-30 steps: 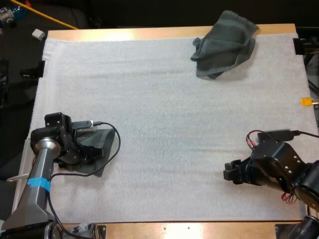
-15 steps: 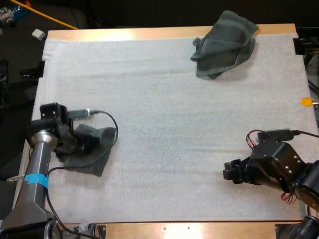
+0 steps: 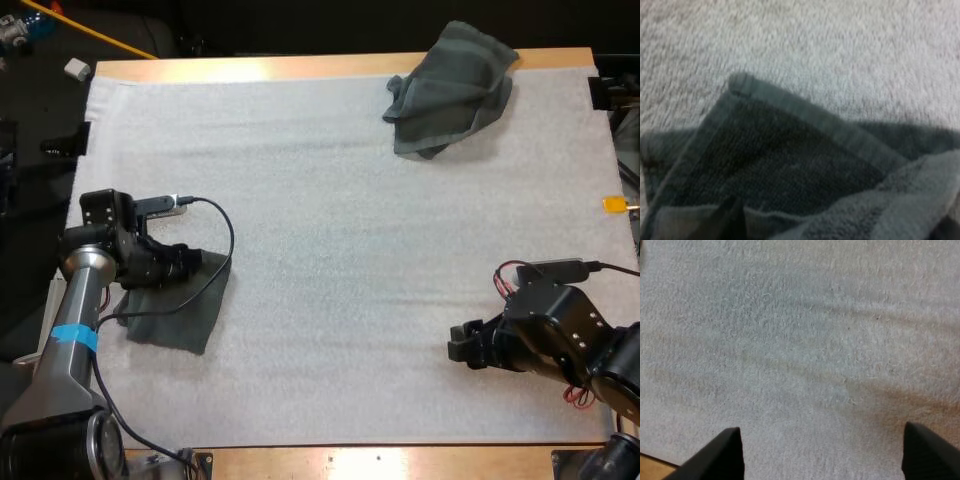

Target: Pick towel from pile, fold and stack

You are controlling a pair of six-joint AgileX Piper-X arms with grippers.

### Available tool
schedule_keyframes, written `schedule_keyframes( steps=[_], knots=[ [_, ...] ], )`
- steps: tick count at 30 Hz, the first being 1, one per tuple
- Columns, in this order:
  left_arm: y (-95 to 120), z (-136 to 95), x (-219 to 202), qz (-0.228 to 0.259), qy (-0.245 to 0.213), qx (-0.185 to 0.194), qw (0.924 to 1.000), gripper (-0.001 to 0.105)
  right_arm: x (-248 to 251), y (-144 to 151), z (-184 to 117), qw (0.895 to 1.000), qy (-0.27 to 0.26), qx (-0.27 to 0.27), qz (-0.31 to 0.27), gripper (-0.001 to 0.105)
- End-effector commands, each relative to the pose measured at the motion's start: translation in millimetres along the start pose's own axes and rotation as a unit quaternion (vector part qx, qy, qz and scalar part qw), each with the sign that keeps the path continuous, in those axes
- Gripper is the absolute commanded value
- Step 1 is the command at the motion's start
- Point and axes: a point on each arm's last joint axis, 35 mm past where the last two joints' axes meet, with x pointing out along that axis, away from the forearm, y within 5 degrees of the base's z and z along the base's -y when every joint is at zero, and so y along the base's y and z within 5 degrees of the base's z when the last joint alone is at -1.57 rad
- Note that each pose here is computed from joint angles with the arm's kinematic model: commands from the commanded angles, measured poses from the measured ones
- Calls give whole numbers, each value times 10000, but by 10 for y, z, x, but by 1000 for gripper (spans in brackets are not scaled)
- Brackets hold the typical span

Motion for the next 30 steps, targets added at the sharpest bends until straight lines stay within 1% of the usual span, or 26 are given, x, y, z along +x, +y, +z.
schedule_keyframes(
  steps=[1,5,8,10,13,18,21,22,23,25,27,30],
  knots=[
    [-14,-8,14,20,94,6,10000,60,-22,4,6,10000,-45,-5,27,64],
    [-26,-8,4,-84,140,7,9999,59,-18,1,7,10000,-42,4,14,64],
    [-41,-10,-93,-67,51,38,10000,60,-22,2,7,10000,-51,-3,22,64],
    [-58,-28,-214,42,-93,85,9999,60,-15,4,6,10000,-36,-8,27,64],
    [-70,-84,-393,368,-272,158,9988,60,-16,6,8,10000,-40,-18,44,64],
    [-71,-201,-570,673,-283,228,9971,60,-10,10,9,10000,-29,-14,75,64],
    [-60,-267,-587,694,-207,230,9971,60,-13,11,13,10000,-38,-17,88,64],
    [-61,-256,-583,669,-236,208,9973,60,-15,9,11,10000,-46,-13,83,64],
    [-65,-186,-571,574,-381,121,9976,60,-21,2,4,10000,-64,-6,59,64],
    [-63,-156,-541,532,-534,20,9972,60,-24,9,10,9999,-67,-20,87,64],
    [-60,-129,-483,497,-577,-2,9971,60,-27,13,13,9999,-72,-30,103,64],
    [-54,-93,-358,447,-517,7,9977,60,-28,12,11,9999,-63,-27,116,64]
  ],
)
